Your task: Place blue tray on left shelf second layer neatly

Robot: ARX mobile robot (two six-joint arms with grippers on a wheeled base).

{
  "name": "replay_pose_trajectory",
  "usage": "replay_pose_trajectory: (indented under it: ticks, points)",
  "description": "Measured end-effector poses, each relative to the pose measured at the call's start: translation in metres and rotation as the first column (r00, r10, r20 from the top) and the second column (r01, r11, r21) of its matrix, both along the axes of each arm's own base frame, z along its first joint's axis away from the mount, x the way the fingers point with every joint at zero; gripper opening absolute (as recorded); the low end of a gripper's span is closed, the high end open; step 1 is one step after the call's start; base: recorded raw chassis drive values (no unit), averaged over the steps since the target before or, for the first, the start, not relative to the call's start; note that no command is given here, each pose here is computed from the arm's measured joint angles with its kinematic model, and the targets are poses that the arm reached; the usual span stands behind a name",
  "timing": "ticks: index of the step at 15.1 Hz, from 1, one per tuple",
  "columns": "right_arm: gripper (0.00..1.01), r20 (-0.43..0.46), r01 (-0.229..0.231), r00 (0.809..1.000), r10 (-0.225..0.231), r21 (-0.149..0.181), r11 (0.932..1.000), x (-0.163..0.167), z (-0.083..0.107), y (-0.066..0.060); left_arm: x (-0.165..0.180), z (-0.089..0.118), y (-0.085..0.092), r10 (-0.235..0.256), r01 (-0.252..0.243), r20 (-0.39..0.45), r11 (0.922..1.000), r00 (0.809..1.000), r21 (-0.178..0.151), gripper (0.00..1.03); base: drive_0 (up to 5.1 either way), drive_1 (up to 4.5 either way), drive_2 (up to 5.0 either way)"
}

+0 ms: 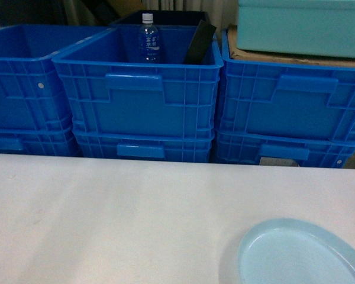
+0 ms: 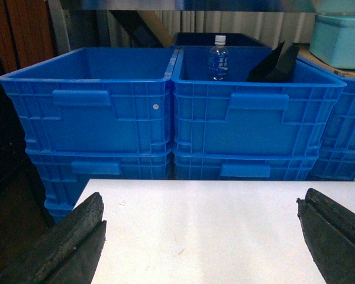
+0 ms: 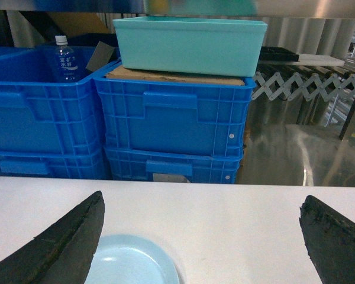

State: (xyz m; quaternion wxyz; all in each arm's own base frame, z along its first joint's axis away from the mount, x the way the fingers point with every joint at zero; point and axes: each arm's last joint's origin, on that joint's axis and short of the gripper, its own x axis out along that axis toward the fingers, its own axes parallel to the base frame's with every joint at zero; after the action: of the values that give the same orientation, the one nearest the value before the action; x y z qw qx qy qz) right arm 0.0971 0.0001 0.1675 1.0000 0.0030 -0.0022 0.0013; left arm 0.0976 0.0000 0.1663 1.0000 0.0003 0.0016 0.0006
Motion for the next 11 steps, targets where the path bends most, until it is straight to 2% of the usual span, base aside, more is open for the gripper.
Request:
replay_pose_trajectory:
  ticks: [11]
  points:
    - [0.98,0.000,0.000,1.000,0.000,0.000,1.0000,0.0000,0.0000,0.0000,0.0000,0.0000,0.0000,0.000,0.000,0.000,1.0000,1.000,0.000,0.98,0.0,0.00,0.0]
